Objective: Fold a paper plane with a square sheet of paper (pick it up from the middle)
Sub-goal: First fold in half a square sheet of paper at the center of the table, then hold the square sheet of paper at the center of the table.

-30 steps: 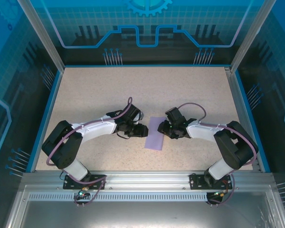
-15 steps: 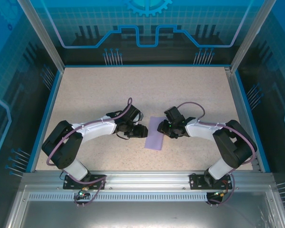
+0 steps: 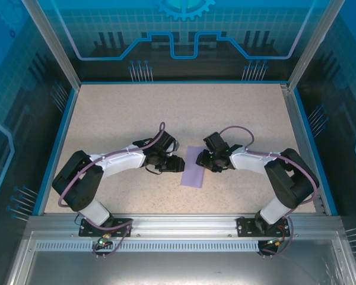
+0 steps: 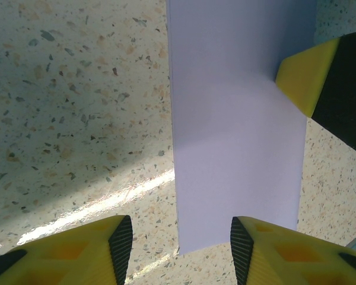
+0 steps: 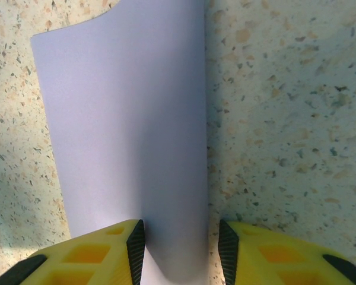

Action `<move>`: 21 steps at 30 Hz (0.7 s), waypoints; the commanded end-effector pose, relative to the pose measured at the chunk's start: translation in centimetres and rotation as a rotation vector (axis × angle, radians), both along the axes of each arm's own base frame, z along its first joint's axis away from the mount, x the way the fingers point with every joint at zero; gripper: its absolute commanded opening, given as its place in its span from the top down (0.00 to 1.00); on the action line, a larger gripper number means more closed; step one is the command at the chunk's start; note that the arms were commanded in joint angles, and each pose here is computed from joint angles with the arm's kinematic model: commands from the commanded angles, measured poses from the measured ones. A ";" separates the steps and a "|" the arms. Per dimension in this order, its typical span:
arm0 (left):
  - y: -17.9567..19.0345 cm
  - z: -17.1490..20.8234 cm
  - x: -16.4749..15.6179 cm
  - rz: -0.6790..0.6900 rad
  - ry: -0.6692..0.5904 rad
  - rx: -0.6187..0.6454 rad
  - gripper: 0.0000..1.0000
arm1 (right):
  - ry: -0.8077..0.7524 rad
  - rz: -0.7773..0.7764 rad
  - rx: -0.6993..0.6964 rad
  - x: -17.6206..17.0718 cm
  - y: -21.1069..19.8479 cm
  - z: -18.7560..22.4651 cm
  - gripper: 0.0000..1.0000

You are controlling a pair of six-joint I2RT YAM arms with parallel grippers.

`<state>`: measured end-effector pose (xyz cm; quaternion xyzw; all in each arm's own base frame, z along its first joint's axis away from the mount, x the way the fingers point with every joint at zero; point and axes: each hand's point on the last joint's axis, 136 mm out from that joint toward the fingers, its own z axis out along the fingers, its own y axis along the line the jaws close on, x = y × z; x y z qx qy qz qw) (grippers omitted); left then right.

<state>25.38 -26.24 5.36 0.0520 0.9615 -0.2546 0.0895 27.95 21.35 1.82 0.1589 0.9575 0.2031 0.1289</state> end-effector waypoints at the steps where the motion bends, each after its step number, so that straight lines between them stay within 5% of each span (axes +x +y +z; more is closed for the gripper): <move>1: -0.3 -0.2 -0.2 -0.011 0.011 0.000 0.49 | -0.044 0.061 0.027 0.8 2.3 0.3 0.59; 21: -1.9 0.0 0.2 -0.009 0.031 -0.074 0.49 | -0.031 0.060 0.024 0.5 2.4 -0.3 0.59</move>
